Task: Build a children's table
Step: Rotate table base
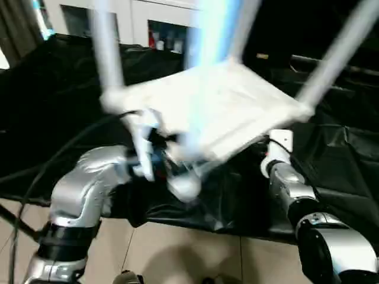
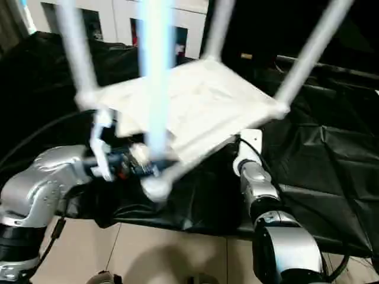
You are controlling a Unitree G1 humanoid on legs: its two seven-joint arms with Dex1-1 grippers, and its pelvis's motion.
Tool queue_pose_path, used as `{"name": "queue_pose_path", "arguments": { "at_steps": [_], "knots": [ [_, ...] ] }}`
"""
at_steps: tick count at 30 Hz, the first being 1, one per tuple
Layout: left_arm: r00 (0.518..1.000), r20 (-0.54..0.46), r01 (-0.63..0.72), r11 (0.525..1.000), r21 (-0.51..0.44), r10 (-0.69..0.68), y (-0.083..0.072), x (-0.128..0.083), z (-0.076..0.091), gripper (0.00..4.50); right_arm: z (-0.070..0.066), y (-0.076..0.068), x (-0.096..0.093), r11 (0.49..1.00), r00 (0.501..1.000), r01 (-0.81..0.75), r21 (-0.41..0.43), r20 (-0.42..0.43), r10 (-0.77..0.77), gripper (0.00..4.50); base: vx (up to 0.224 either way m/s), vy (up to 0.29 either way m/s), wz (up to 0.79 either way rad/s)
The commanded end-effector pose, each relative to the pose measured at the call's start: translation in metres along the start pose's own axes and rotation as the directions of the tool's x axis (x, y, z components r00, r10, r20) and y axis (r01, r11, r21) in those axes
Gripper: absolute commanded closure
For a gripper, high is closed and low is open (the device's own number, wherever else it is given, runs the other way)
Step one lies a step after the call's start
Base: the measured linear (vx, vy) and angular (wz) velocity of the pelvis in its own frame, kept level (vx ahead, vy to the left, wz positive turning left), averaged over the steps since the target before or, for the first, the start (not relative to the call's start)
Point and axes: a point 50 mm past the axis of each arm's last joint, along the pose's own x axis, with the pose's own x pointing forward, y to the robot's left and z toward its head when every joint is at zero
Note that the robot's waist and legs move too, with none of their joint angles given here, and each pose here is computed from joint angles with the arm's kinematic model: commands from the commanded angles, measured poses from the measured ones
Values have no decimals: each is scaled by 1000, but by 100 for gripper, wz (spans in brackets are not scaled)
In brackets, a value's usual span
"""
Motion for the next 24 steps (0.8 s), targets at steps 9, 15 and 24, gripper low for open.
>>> {"name": "queue_pose_path", "arguments": {
  "at_steps": [9,15,24],
  "knots": [
    [994,-17,-109,985,135,112,30,66,4,5,10,33,5,992,993,-115,-56,-1,115,157,0,0,0],
    [944,-65,-299,921,250,324,60,52,6,5,16,28,6,986,989,-146,-83,10,148,157,0,0,0],
    [899,-183,-326,887,328,398,77,22,-13,5,27,-19,-3,968,981,-176,-178,56,188,157,0,0,0]
  ]
}}
